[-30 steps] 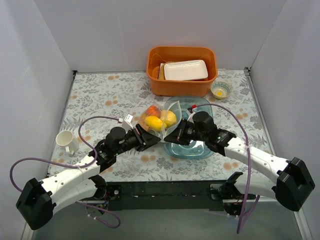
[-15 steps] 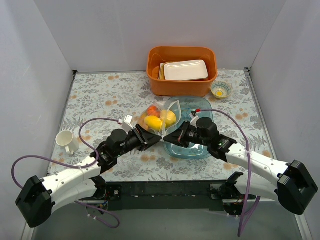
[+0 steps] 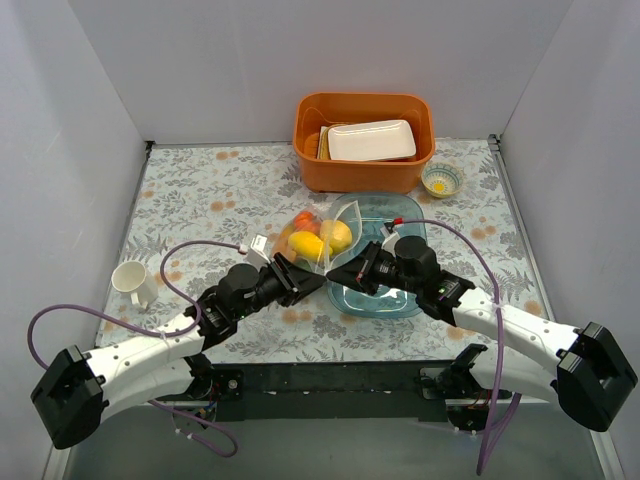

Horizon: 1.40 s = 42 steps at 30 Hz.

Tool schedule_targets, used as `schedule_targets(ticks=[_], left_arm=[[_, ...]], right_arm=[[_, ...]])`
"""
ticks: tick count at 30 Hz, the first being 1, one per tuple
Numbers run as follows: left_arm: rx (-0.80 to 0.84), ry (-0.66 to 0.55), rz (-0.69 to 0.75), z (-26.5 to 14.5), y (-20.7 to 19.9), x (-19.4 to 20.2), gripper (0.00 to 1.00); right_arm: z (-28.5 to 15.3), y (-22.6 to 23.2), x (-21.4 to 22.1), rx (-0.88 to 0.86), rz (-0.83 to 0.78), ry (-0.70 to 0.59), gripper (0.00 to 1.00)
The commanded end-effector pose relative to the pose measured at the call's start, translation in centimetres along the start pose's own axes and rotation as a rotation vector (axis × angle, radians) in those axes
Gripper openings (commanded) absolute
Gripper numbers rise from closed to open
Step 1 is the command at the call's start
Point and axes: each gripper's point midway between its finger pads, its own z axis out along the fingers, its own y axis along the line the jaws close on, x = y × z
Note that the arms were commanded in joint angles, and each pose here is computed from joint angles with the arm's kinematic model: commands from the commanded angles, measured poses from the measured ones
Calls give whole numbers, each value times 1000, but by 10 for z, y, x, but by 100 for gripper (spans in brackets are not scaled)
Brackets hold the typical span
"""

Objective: Place the food in the zip-top bag and seal the zipper
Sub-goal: Zip the zipper food storage bag at the center of the board.

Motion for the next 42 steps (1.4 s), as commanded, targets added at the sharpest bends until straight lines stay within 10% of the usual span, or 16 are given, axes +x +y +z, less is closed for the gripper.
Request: schedule_targets(ticks=[1,42], left_arm=[[0,-80,-10,-1,2,-12,33],[56,-51,-66,0,-4,-4,24]], right_arm=[[-2,15,-1,-64,-8,-14,1],[1,14,-3,-42,-18,-12,1]])
